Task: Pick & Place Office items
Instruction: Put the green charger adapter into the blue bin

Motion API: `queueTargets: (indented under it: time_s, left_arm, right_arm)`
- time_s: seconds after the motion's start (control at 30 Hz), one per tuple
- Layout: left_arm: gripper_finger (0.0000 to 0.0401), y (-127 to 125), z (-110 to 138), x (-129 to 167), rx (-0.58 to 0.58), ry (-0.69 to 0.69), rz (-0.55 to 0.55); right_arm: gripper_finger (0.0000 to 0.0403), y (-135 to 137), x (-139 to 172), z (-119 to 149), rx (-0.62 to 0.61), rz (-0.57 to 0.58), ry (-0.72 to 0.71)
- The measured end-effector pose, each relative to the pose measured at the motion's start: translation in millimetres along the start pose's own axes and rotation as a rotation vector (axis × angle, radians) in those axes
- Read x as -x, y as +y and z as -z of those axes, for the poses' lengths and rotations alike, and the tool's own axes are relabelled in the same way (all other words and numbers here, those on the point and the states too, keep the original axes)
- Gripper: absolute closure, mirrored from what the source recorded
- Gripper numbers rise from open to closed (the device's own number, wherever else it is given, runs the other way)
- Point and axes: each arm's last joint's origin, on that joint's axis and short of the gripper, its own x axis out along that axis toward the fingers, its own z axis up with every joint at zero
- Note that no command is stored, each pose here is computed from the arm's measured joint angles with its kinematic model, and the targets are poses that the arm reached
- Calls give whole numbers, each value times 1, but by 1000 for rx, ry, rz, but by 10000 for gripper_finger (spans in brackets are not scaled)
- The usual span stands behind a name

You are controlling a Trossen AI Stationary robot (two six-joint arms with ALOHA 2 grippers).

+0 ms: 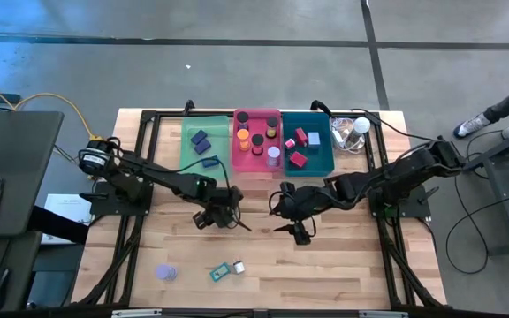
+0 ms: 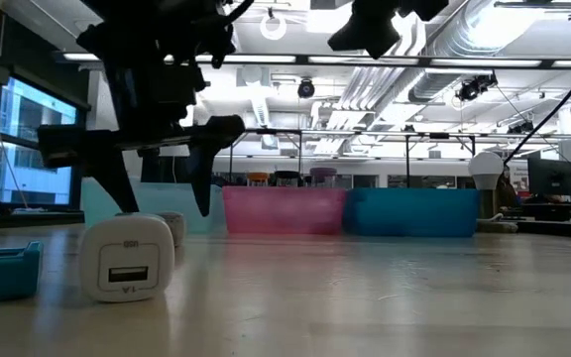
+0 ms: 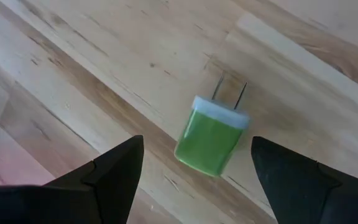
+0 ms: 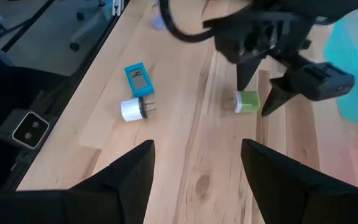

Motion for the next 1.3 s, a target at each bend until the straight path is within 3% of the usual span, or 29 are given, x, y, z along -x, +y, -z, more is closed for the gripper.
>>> queueTargets:
  time_s: [0.23,0.37,0.53,0.8,1.0,1.2,1.3]
  left_arm:
    - [112,0,-2,-14,-47,-50,50]
    - [117,-1,0,-20,1,-56,94]
    - [163,2,5,-20,41,-53,111]
    - [279,0,6,-20,75,-51,135]
    - [281,1,7,-18,183,-64,151]
    - [281,5,-2,22,285,-160,65]
    - [281,6,-14,61,300,-315,-36]
  right_arm:
    - [174,0,-6,3,0,-20,18]
    - [174,0,-5,0,1,-22,-2]
    - [174,1,-5,-1,4,-27,-14]
    - [174,1,-5,-1,3,-27,-15]
    - [174,1,-5,-1,1,-29,-13]
    - [174,1,-5,-1,-50,-29,-12]
    - [174,1,-5,-1,-71,-30,-14]
